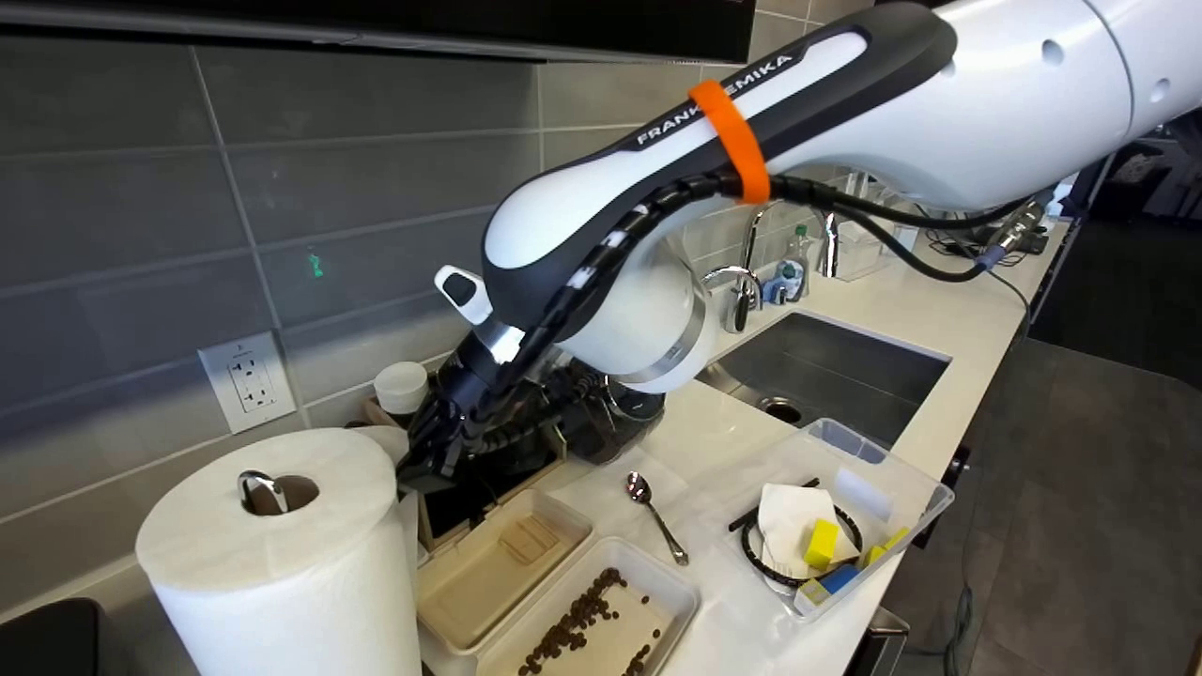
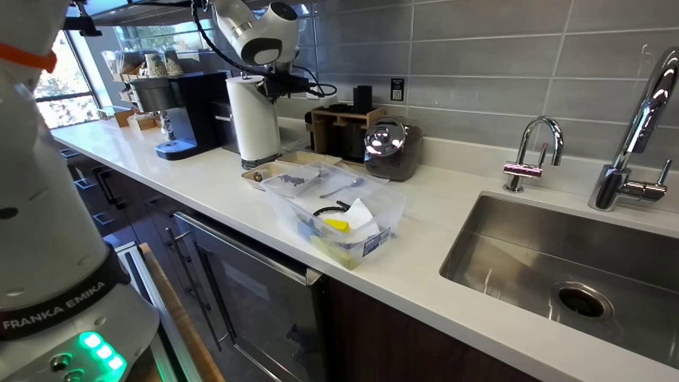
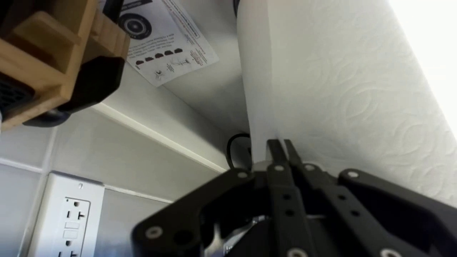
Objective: Rip off a piece of the paper towel from the roll
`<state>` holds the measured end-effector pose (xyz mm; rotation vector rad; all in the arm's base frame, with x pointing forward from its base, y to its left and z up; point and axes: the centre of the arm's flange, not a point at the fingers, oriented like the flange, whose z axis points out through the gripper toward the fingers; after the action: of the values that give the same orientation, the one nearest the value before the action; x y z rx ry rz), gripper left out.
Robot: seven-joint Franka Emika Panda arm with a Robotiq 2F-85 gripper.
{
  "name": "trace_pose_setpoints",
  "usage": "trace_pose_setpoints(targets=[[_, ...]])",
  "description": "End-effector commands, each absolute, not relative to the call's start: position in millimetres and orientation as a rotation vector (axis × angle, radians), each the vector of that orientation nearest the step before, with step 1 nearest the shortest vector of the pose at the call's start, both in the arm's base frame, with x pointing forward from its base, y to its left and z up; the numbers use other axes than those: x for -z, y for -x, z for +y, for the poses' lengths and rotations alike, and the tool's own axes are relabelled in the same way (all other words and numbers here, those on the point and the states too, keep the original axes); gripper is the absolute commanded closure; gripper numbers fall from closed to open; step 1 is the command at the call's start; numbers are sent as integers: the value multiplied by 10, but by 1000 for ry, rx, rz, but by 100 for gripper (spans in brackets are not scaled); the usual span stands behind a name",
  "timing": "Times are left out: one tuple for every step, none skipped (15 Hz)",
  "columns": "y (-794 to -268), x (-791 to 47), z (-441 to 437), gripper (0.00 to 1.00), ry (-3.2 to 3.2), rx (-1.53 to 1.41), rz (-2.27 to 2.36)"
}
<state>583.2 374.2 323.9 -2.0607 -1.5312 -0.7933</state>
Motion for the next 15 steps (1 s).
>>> trace_pose_setpoints(targets=[[-5667, -3044, 3600, 100, 2080, 687, -1479], [-5654, -2990, 3605, 100, 2076, 678, -1460], [-5640, -2952, 3606, 100, 2075, 667, -1448], [-5628, -2907, 3608, 100, 2073, 657, -1429], [-5611, -2861, 3606, 100, 2073, 644, -1416], [-5601, -2825, 3602, 100, 2073, 635, -1399], [-5599, -2795, 3603, 100, 2073, 625, -1382], [-5595, -2763, 3602, 100, 2071, 615, -1365], [-5587, -2731, 3599, 100, 2070, 603, -1346], [-5582, -2702, 3594, 100, 2071, 592, -1330], [-5571, -2663, 3587, 100, 2066, 577, -1312], [-5552, -2607, 3578, 100, 2064, 560, -1296], [-5531, -2555, 3572, 100, 2066, 544, -1280], [-5494, -2482, 3567, 100, 2063, 521, -1264], [-5448, -2402, 3547, 100, 2066, 500, -1247]])
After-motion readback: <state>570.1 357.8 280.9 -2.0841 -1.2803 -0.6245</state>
